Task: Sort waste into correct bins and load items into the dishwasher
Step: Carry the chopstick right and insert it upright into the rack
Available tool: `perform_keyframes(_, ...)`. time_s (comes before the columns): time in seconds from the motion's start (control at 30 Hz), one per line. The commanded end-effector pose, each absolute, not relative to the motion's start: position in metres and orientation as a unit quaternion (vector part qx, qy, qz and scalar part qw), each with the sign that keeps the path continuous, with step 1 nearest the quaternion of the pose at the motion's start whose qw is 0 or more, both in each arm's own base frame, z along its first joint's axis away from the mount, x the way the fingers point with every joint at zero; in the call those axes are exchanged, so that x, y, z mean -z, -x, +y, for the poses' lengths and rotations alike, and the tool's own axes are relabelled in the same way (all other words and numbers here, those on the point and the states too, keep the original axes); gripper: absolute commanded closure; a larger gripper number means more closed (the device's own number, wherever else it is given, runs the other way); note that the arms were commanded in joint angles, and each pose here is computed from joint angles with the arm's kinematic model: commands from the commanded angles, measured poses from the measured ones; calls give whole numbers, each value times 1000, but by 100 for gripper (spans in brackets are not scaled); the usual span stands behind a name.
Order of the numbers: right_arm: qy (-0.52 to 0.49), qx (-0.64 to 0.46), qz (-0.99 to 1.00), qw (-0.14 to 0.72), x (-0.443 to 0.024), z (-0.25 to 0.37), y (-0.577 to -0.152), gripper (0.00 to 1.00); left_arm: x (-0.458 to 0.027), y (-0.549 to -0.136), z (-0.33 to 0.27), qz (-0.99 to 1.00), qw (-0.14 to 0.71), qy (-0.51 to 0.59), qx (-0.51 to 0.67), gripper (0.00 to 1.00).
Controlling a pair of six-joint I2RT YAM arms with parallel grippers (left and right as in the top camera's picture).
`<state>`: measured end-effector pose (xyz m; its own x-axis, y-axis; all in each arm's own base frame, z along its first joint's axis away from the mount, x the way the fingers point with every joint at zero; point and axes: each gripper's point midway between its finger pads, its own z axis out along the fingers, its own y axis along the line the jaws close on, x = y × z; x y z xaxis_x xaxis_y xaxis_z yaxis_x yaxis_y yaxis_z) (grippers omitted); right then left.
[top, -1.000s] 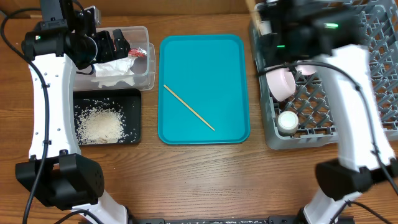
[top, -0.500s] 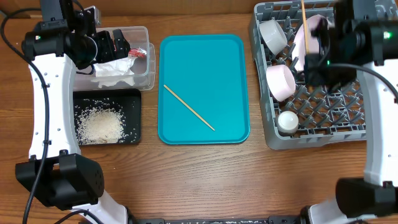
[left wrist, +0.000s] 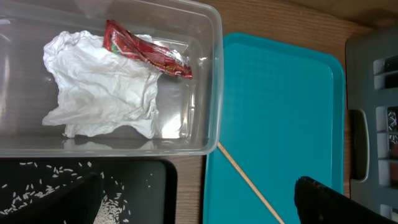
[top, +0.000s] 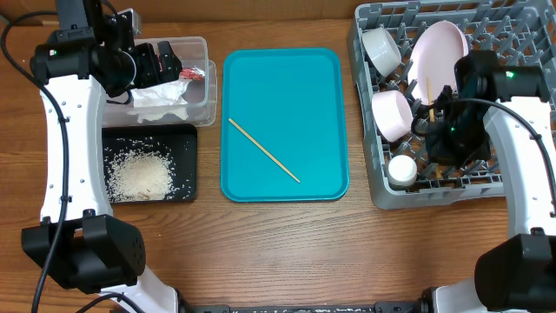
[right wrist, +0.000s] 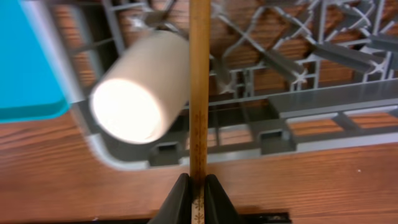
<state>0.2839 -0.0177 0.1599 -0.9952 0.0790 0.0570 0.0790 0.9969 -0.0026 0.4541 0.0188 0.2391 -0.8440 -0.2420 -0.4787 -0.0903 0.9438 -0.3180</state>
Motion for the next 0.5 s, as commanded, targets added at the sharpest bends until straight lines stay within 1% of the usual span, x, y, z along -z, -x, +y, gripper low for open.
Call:
perform_keyframes(0.0, 54, -35, -997, 30, -153, -37, -280, 89, -257, -452, 19, 945, 287, 79, 137, 0)
perform_keyframes(0.13, 59, -51, -997, 23, -144, -46, -283, 81, -257, -452, 19, 945, 287, 79, 137, 0)
perform_keyframes(0.2, 59, -52, -997, 13, -143, -46, -288, 73, -257, -452, 19, 945, 287, 79, 137, 0)
perform_keyframes(0.23, 60, -52, -997, 8, -143, -46, -290, 68, -257, -452, 19, 945, 287, 79, 137, 0)
perform_keyframes(0.33, 61, -51, -997, -7, -143, -47, -298, 62, -257, -452, 19, 945, 287, 79, 137, 0)
perform_keyframes(0.37, 61, -50, -997, -11, -143, -47, -299, 56, -257, -452, 19, 945, 287, 79, 137, 0)
perform_keyframes(0.47, 61, -31, -997, -25, -147, -40, -306, 53, -257, -452, 19, 945, 287, 79, 137, 0)
